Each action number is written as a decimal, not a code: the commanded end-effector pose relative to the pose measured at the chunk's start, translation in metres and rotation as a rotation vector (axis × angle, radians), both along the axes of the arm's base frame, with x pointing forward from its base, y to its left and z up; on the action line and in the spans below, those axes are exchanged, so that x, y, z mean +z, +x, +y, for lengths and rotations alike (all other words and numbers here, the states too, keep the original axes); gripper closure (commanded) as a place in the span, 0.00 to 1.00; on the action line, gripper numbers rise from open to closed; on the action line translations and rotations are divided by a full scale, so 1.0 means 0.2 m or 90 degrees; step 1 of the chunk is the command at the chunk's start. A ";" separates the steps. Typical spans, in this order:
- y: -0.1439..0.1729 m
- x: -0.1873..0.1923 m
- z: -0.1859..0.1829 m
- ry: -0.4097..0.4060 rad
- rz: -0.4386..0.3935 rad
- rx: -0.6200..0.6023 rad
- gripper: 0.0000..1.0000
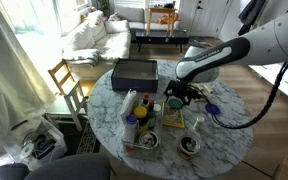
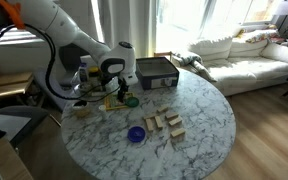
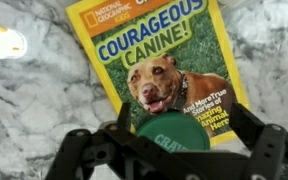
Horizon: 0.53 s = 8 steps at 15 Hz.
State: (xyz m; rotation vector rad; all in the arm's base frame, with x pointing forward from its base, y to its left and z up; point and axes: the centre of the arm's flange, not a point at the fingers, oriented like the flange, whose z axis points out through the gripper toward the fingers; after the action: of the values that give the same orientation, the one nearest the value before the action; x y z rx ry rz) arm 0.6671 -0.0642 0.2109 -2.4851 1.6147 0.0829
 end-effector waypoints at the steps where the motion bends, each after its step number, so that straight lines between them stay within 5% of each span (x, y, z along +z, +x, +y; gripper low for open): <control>1: 0.06 -0.09 -0.01 -0.008 -0.006 -0.065 0.00; 8: 0.07 -0.10 -0.03 -0.026 -0.006 -0.062 0.00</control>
State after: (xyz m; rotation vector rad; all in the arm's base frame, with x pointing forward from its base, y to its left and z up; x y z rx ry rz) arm 0.6749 -0.0701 0.1992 -2.4190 1.7245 0.0462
